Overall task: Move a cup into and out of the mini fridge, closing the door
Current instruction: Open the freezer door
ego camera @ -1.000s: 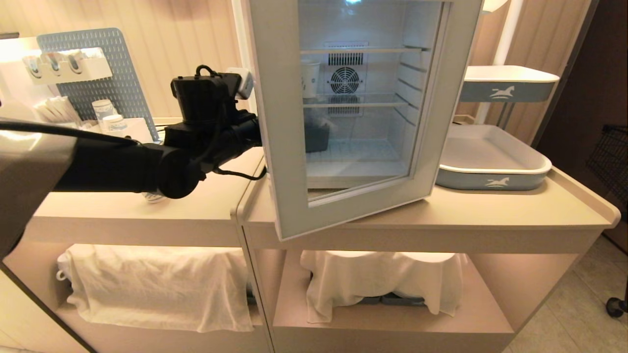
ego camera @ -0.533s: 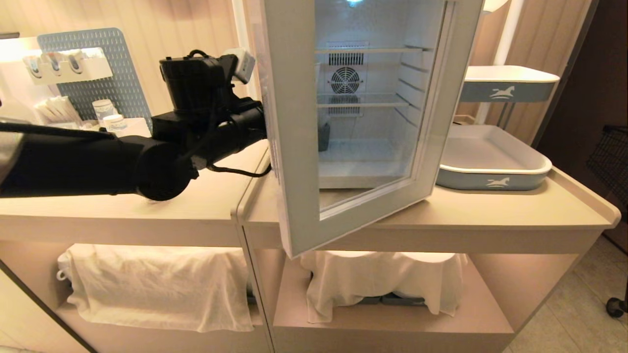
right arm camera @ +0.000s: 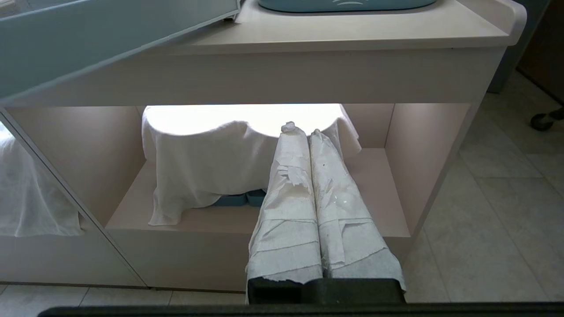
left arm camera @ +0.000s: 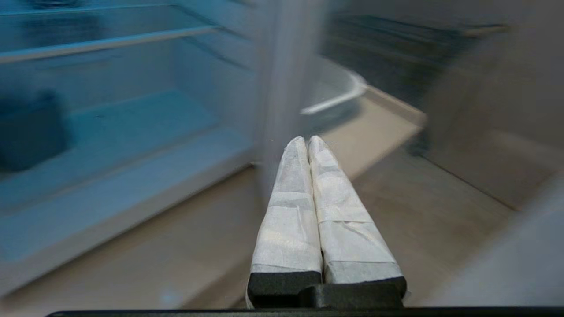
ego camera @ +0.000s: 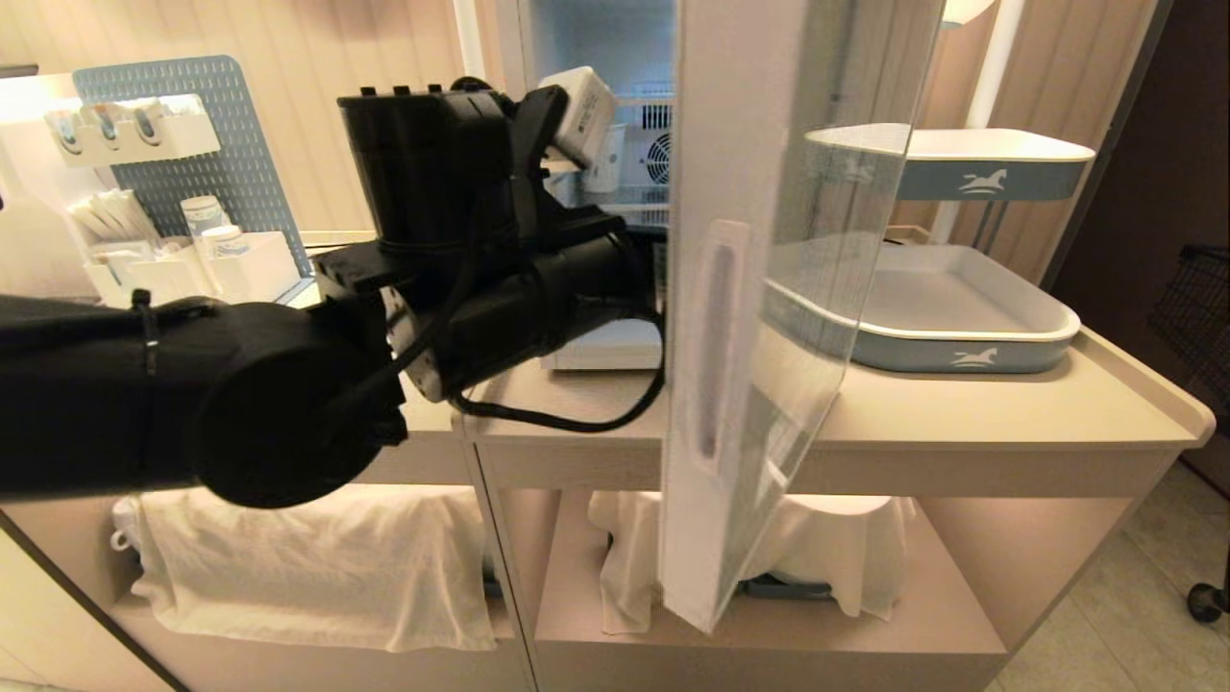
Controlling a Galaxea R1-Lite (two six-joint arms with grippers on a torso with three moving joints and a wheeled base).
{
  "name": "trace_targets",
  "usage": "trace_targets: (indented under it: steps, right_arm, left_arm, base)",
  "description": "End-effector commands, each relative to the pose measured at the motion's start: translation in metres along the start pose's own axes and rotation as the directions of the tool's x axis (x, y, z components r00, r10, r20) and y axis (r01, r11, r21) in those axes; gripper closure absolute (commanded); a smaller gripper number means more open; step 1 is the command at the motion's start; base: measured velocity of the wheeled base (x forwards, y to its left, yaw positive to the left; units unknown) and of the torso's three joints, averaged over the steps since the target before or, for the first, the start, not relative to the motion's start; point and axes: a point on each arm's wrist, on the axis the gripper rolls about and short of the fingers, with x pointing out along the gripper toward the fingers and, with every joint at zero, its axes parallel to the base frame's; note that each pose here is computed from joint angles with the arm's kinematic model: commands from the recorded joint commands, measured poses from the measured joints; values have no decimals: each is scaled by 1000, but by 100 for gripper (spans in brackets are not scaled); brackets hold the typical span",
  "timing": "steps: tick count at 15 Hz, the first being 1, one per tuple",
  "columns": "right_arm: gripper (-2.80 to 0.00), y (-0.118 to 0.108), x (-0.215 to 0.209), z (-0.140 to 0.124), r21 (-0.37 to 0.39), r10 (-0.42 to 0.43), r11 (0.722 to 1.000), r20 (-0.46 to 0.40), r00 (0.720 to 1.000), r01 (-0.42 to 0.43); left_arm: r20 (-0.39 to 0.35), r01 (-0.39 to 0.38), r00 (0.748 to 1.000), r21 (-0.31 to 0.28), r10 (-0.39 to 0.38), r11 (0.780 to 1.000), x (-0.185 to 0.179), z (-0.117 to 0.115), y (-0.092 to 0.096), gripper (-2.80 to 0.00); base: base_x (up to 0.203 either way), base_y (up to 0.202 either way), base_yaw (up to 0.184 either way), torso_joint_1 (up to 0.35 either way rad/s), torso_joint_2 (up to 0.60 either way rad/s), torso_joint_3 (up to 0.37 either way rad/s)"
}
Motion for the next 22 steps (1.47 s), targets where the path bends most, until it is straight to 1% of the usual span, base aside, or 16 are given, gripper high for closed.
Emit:
trace_targets:
  steps: [1,2,5,7,8,10,13,16,17,18,19,20,21,22]
  right_arm:
    - [0,0,0,0,0,0,1000,-1,1000,0]
    - [0,0,0,0,0,0,1000,-1,1000,0]
    - [0,0,0,0,0,0,1000,-1,1000,0]
    - [0,0,0,0,0,0,1000,-1,1000,0]
    - [0,0,0,0,0,0,1000,1,1000,0]
    - [0,0,0,0,0,0,1000,-1,1000,0]
    - [0,0,0,0,0,0,1000,-1,1000,0]
    - [0,0,0,0,0,0,1000,-1,1000,0]
    - [0,0,0,0,0,0,1000,-1,1000,0]
    - [0,0,0,0,0,0,1000,-1,1000,0]
    - [0,0,0,0,0,0,1000,-1,1000,0]
    - [0,0,0,0,0,0,1000,-1,1000,0]
    - [0,0,0,0,0,0,1000,1,1000,0]
    - [0,0,0,0,0,0,1000,-1,1000,0]
  left_arm:
    - [24,127,992,-17,-127,992,-19,11,-44,0]
    - [25,168,986,-26,-167,985,-24,12,-57,0]
    - [11,216,976,-40,-215,976,-29,9,-70,0]
    - [5,265,964,-49,-266,963,-28,6,-86,0]
    - [-8,275,961,-53,-276,960,-27,1,-92,0]
    - [-38,263,963,-59,-266,963,-27,-10,-91,0]
    - [-32,258,965,-59,-260,964,-22,-10,-91,0]
    - [-43,252,966,-78,-256,965,-25,-13,-88,0]
    - [-49,220,973,-80,-225,972,-25,-14,-78,0]
    - [-55,164,984,-69,-168,984,-25,-16,-59,0]
    - [-58,86,994,-47,-89,995,-25,-16,-37,0]
    - [-61,-8,998,-18,7,1000,-25,-18,-11,0]
    - [-67,-110,992,15,111,994,-29,-19,18,0]
    - [-74,-202,976,46,205,978,-36,-20,45,0]
  base:
    - [0,0,0,0,0,0]
    - [0,0,0,0,0,0]
    - [0,0,0,0,0,0]
    - [0,0,0,0,0,0]
    - [0,0,0,0,0,0]
    - [0,0,0,0,0,0]
    - [0,0,0,0,0,0]
    - [0,0,0,0,0,0]
    - [0,0,0,0,0,0]
    - [0,0,0,0,0,0]
    - [0,0,0,0,0,0]
    - [0,0,0,0,0,0]
    - [0,0,0,0,0,0]
    - [0,0,0,0,0,0]
